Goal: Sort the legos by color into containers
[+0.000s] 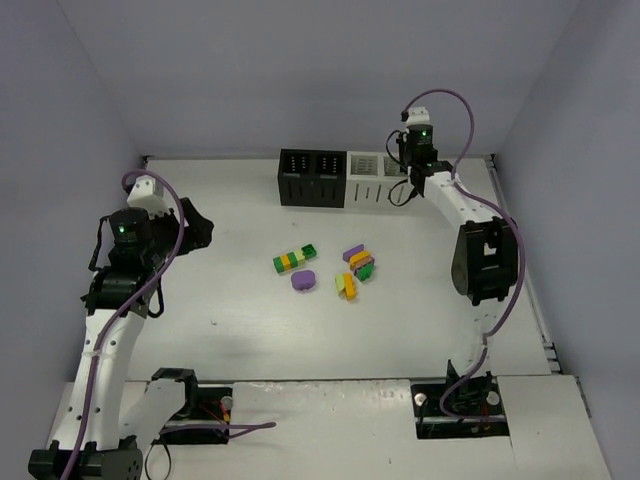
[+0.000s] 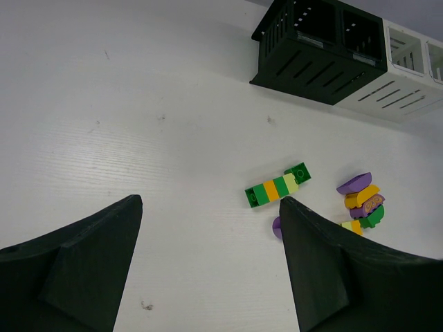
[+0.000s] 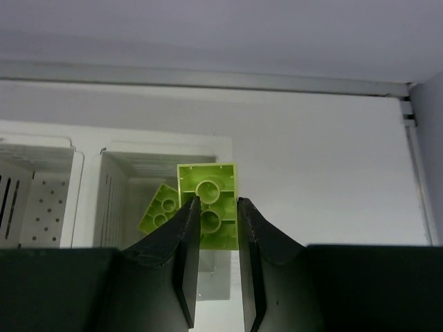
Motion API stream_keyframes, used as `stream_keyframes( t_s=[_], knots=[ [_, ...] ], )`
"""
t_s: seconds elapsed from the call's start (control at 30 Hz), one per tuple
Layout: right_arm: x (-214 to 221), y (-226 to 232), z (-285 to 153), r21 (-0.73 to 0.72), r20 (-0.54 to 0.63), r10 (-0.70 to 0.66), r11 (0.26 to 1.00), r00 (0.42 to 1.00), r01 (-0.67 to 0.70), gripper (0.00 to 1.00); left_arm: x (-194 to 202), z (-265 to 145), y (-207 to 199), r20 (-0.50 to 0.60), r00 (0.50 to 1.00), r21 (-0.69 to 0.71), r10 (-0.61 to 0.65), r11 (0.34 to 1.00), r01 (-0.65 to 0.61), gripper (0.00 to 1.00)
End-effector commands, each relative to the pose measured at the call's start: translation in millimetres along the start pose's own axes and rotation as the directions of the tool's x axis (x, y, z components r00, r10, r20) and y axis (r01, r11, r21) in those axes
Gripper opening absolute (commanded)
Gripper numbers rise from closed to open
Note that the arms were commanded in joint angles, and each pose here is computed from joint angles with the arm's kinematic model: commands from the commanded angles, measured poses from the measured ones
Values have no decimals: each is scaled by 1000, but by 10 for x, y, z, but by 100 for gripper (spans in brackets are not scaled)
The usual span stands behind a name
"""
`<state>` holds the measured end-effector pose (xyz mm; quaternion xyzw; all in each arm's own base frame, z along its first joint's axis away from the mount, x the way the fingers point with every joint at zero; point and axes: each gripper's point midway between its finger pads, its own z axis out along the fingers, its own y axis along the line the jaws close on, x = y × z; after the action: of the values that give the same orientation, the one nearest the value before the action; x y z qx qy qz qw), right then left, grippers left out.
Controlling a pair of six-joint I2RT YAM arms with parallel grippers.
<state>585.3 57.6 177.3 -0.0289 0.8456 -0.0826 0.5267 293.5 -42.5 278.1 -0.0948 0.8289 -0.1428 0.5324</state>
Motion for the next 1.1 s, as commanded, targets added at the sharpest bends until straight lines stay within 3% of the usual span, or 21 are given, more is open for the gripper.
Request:
stream_keyframes(
  t_s=[0.0, 0.3, 0.53, 0.67, 0.83, 0.9, 1.07],
  knots=[
    [-475, 12, -39, -44, 119, 26, 999, 993, -21, 0, -266, -44, -86, 80, 997, 26, 0, 1000, -2, 74],
    [-381, 186, 27, -120, 100, 24, 993, 995, -12, 9, -266, -35, -93, 78, 997, 31, -2, 1000, -1, 74],
    [-392, 258, -29, -164, 98, 25, 986, 995, -9, 39, -267, -38, -97, 78, 997, 32, -2, 999, -1, 74],
    [-493, 248, -125, -171, 113, 31, 985, 993, -11, 46, -270, -43, -98, 79, 997, 33, -2, 999, -1, 74],
    [-684, 367, -519, -229, 152, 33, 973, 988, 3, 46, -286, -62, -94, 87, 996, 29, 0, 1000, -3, 74],
    [-796, 524, -830, -290, 185, 39, 957, 982, 16, 54, -291, -66, -89, 90, 996, 27, 0, 1000, -2, 74],
    [-388, 1104, -1408, -413, 148, -11, 908, 989, 72, 79, -293, -75, -87, 92, 996, 25, 2, 1000, -4, 74]
  ],
)
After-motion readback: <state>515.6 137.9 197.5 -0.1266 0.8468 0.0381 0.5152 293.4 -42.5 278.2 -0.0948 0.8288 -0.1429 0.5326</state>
